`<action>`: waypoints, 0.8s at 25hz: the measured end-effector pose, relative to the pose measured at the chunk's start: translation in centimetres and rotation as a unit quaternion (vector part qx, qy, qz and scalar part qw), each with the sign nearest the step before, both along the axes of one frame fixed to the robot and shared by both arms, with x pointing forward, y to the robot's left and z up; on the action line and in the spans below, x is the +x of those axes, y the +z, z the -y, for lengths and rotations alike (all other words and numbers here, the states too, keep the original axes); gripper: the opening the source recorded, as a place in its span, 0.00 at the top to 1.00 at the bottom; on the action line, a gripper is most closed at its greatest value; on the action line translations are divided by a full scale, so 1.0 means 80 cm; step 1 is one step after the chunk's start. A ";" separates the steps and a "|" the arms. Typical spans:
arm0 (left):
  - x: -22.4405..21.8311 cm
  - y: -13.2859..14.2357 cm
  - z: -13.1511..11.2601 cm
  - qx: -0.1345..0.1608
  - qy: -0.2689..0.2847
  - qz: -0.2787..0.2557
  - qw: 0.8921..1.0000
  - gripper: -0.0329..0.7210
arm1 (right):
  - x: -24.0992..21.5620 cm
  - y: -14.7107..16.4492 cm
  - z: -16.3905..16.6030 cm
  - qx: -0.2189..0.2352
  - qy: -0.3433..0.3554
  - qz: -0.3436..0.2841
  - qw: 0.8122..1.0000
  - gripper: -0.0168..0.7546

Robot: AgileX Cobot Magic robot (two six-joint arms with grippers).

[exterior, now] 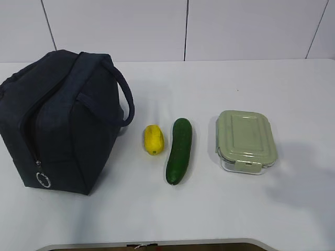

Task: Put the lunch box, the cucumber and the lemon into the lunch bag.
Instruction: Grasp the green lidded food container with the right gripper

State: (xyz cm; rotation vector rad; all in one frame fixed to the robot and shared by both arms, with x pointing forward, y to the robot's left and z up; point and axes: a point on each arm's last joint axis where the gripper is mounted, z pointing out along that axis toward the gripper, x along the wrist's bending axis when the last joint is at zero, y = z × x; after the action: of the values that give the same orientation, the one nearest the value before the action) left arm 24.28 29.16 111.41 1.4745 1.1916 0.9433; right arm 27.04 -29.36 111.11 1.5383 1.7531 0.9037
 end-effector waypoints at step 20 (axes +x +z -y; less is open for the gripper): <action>0.081 0.013 0.022 -0.017 -0.041 -0.216 0.975 0.64 | 0.171 -0.005 -0.022 0.051 -0.008 -0.210 0.976 0.33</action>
State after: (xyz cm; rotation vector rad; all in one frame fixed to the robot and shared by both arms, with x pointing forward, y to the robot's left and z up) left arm 30.78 27.41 112.45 1.7414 1.4337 0.5552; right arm 40.75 -27.63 110.68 1.9167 2.0026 0.7028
